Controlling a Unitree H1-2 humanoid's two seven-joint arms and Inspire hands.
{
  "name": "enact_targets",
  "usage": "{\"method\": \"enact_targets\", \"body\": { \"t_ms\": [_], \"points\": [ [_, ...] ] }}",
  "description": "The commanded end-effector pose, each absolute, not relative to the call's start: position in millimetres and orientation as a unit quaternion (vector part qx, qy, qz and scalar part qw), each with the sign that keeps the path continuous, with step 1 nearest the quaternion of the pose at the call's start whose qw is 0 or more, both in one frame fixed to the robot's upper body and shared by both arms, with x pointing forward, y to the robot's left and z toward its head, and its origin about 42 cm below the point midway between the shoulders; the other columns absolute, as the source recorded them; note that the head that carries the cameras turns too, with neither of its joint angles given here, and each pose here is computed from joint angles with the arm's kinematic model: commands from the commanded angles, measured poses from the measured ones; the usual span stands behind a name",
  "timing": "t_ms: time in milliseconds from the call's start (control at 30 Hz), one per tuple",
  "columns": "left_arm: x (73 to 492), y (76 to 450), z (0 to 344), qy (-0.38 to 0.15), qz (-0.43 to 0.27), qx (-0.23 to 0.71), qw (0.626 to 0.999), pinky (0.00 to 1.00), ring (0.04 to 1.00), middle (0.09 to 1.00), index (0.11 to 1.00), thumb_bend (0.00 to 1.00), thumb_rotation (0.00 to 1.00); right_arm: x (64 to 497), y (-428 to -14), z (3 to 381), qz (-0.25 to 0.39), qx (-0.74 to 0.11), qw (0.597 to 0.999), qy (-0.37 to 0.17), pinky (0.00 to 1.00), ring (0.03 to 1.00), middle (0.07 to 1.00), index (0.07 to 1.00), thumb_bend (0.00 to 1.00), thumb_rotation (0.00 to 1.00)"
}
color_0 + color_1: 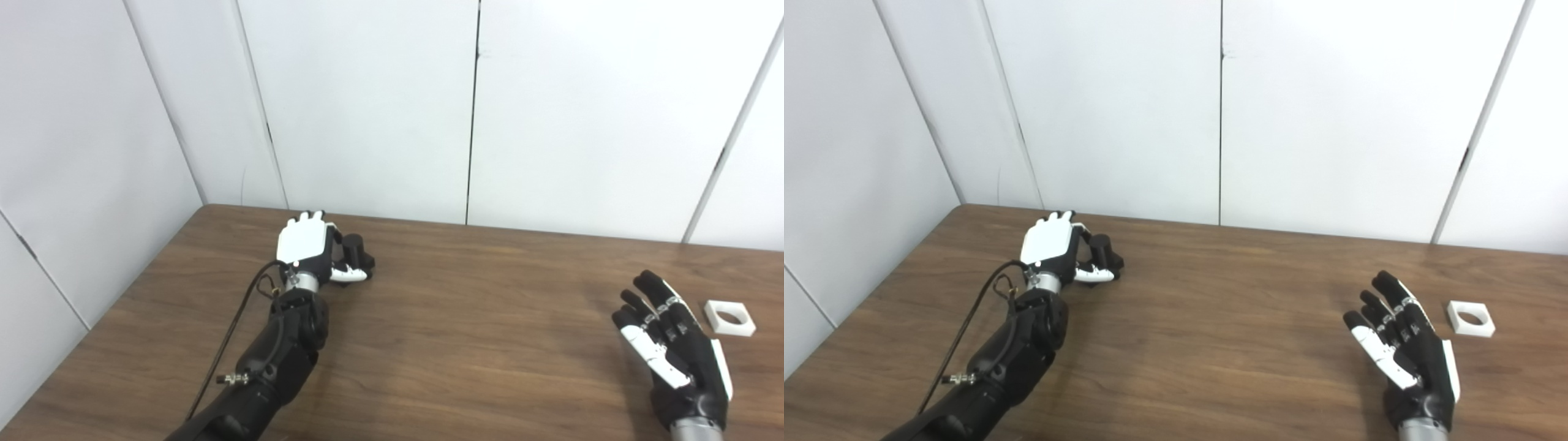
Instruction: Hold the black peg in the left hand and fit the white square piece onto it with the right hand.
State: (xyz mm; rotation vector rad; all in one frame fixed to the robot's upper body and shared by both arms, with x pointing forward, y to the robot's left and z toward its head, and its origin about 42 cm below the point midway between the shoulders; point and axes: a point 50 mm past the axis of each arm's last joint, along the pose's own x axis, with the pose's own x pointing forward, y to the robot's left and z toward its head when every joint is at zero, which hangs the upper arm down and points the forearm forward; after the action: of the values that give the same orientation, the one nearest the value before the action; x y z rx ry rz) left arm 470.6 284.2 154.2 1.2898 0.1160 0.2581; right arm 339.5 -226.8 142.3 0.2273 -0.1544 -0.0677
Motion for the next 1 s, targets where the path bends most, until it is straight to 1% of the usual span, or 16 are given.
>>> {"method": "enact_targets", "body": {
  "t_ms": [0, 67, 100, 400, 567, 667, 767, 833, 967],
  "points": [
    [475, 301, 162, 0.058, 0.136, 0.609, 0.779, 1.00, 0.995, 0.918, 0.512, 0.60, 0.12, 343, -228, 159, -0.029, 0.107, 0.988, -0.109, 0.83, 0.810, 0.852, 0.799, 0.64, 0.17],
    [475, 300, 162, 0.056, 0.135, 0.603, 0.785, 1.00, 0.984, 0.891, 0.486, 0.53, 0.07, 343, -227, 158, -0.029, 0.107, 0.988, -0.108, 0.82, 0.810, 0.849, 0.798, 0.64, 0.17],
    [474, 300, 162, 0.055, 0.133, 0.599, 0.788, 1.00, 0.982, 0.886, 0.484, 0.53, 0.07, 342, -227, 158, -0.028, 0.108, 0.988, -0.107, 0.82, 0.811, 0.851, 0.799, 0.64, 0.17],
    [472, 298, 158, 0.059, 0.131, 0.593, 0.793, 1.00, 0.958, 0.869, 0.480, 0.52, 0.06, 342, -228, 158, -0.028, 0.110, 0.988, -0.107, 0.85, 0.816, 0.856, 0.795, 0.65, 0.19],
    [471, 298, 157, 0.062, 0.126, 0.596, 0.790, 1.00, 0.950, 0.871, 0.481, 0.52, 0.07, 341, -230, 160, -0.029, 0.111, 0.988, -0.106, 0.86, 0.819, 0.851, 0.792, 0.65, 0.19],
    [470, 298, 156, 0.063, 0.116, 0.591, 0.796, 1.00, 0.948, 0.868, 0.483, 0.52, 0.07, 341, -230, 160, -0.031, 0.114, 0.987, -0.106, 0.86, 0.823, 0.851, 0.790, 0.66, 0.18],
    [467, 297, 158, 0.061, 0.085, 0.559, 0.823, 1.00, 0.958, 0.874, 0.484, 0.52, 0.07, 341, -229, 161, -0.029, 0.110, 0.988, -0.108, 0.85, 0.816, 0.852, 0.797, 0.64, 0.18],
    [464, 298, 160, 0.053, 0.049, 0.529, 0.845, 1.00, 0.967, 0.884, 0.485, 0.52, 0.07, 341, -228, 161, -0.027, 0.110, 0.987, -0.109, 0.84, 0.812, 0.853, 0.800, 0.65, 0.19],
    [457, 297, 167, 0.026, -0.018, 0.473, 0.880, 1.00, 0.975, 0.905, 0.489, 0.52, 0.07, 341, -226, 161, -0.025, 0.118, 0.987, -0.110, 0.84, 0.808, 0.843, 0.790, 0.65, 0.18]
  ]
}}
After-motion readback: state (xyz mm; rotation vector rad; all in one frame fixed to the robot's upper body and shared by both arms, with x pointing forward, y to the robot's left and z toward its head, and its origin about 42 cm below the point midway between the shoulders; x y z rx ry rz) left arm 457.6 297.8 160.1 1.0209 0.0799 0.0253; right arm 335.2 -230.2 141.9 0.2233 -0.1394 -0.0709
